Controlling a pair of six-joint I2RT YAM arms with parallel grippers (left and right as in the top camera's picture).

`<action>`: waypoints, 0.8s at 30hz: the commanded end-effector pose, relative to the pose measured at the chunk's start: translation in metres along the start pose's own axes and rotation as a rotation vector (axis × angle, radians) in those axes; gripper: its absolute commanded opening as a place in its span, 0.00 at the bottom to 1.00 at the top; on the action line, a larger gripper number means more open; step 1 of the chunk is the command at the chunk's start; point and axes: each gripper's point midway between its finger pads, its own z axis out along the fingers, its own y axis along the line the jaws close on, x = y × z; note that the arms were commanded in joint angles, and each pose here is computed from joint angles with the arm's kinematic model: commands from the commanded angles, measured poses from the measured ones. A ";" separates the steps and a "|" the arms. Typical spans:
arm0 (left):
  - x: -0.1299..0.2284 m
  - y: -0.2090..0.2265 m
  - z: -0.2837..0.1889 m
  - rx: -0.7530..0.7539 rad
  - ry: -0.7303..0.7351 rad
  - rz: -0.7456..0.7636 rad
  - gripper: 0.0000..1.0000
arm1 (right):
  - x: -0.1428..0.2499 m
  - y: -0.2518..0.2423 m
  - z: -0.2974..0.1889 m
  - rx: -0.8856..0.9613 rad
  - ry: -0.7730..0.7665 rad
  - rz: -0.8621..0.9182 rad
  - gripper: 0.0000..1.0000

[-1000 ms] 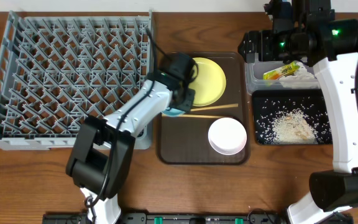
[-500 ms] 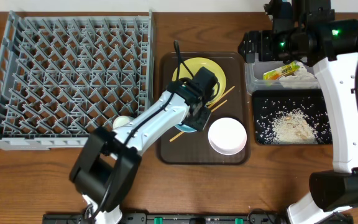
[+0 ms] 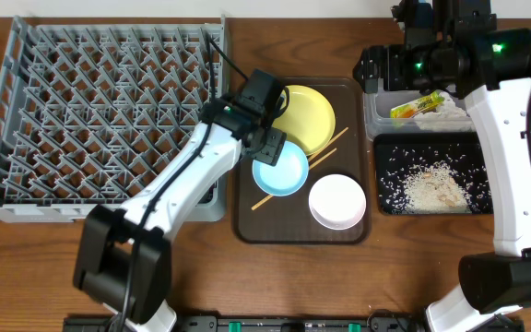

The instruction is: Sort waste into correct bins and load items into the dishwasher

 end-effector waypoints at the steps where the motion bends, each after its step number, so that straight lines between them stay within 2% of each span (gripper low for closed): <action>1: 0.008 0.002 0.020 -0.015 0.055 0.086 0.70 | 0.001 0.002 0.003 0.002 0.009 -0.004 0.99; 11: 0.021 0.000 0.042 -0.006 0.122 0.091 0.66 | 0.002 0.002 0.003 0.001 0.010 -0.004 0.99; 14: 0.025 -0.009 0.048 0.043 0.144 0.088 0.65 | 0.002 0.002 0.003 0.002 0.010 -0.004 0.99; 18: 0.031 -0.013 0.058 0.070 0.173 0.086 0.55 | 0.001 0.001 0.003 0.003 0.009 -0.002 0.99; 22: 0.035 -0.013 0.064 0.068 0.193 0.083 0.39 | 0.001 0.002 0.003 0.002 0.009 -0.003 0.99; 24: 0.037 -0.013 0.067 0.068 0.202 0.082 0.38 | 0.001 0.002 0.003 0.002 0.009 -0.004 0.99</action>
